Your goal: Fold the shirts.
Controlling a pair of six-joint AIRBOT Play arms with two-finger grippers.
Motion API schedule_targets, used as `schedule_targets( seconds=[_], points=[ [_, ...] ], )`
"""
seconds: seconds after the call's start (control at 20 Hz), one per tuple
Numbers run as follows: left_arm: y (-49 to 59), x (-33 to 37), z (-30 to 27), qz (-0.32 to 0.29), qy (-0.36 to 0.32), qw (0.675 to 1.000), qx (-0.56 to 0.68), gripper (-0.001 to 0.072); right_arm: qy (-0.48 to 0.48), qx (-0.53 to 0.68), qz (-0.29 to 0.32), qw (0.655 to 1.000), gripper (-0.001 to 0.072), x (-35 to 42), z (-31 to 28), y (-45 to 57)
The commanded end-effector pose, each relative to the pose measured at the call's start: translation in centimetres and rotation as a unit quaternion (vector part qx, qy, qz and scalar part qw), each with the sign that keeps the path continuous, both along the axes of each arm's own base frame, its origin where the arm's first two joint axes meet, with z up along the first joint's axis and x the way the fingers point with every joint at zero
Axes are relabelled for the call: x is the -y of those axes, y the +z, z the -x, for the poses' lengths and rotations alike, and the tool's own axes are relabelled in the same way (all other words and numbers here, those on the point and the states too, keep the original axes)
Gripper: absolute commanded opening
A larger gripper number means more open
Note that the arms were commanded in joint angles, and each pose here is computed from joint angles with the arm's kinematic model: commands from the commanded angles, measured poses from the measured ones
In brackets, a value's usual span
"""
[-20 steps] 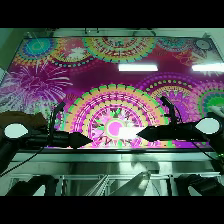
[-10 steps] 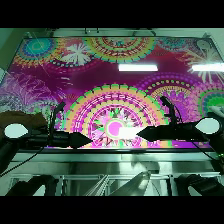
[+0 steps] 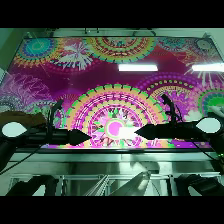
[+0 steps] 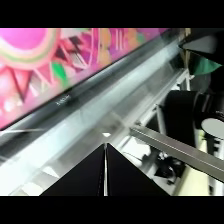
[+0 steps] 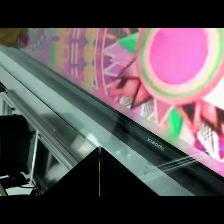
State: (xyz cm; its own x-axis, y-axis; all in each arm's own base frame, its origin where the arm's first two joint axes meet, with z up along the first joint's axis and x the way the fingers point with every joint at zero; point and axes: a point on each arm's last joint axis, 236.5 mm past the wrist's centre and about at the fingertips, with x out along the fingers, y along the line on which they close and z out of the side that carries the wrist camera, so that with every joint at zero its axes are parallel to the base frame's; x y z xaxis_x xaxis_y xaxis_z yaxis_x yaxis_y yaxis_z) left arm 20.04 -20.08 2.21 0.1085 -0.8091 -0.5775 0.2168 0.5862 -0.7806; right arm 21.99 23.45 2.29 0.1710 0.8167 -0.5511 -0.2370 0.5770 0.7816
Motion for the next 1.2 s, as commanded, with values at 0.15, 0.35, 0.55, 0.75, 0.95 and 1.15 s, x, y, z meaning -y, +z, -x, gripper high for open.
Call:
schedule_targets(
  seconds=[0.15, 0.35, 0.55, 0.75, 0.95, 1.15],
  points=[
    [1.1, -25.9, -7.7, -0.290, 0.302, 0.908, 0.032, 0.0011, -0.045, 0.009, -0.027, 0.999, 0.0039, -0.3, -2.0, 1.1],
    [1.2, -40.4, -5.1, -0.308, 0.523, 0.795, 0.010, 0.0336, -0.049, -0.004, -0.022, 0.999, 0.0499, -0.2, -2.3, 0.2],
    [-3.9, -46.8, -0.6, -0.269, 0.592, 0.753, -0.098, 0.0337, -0.054, -0.015, -0.018, 0.998, 0.0499, -0.1, -2.6, -0.6],
    [-6.4, -50.6, 1.4, -0.223, 0.618, 0.737, -0.157, 0.0714, -0.071, -0.019, -0.009, 0.997, 0.0499, 0.2, -3.5, -1.6],
    [-9.4, -50.1, -0.8, -0.172, 0.589, 0.765, -0.195, 0.0713, -0.098, -0.019, -0.010, 0.995, 0.0498, 0.5, -4.7, -1.9],
    [-13.6, -46.8, -4.7, -0.162, 0.511, 0.814, -0.223, 0.0556, -0.103, -0.022, -0.018, 0.994, 0.0498, 0.4, -4.9, -1.7]
  ],
)
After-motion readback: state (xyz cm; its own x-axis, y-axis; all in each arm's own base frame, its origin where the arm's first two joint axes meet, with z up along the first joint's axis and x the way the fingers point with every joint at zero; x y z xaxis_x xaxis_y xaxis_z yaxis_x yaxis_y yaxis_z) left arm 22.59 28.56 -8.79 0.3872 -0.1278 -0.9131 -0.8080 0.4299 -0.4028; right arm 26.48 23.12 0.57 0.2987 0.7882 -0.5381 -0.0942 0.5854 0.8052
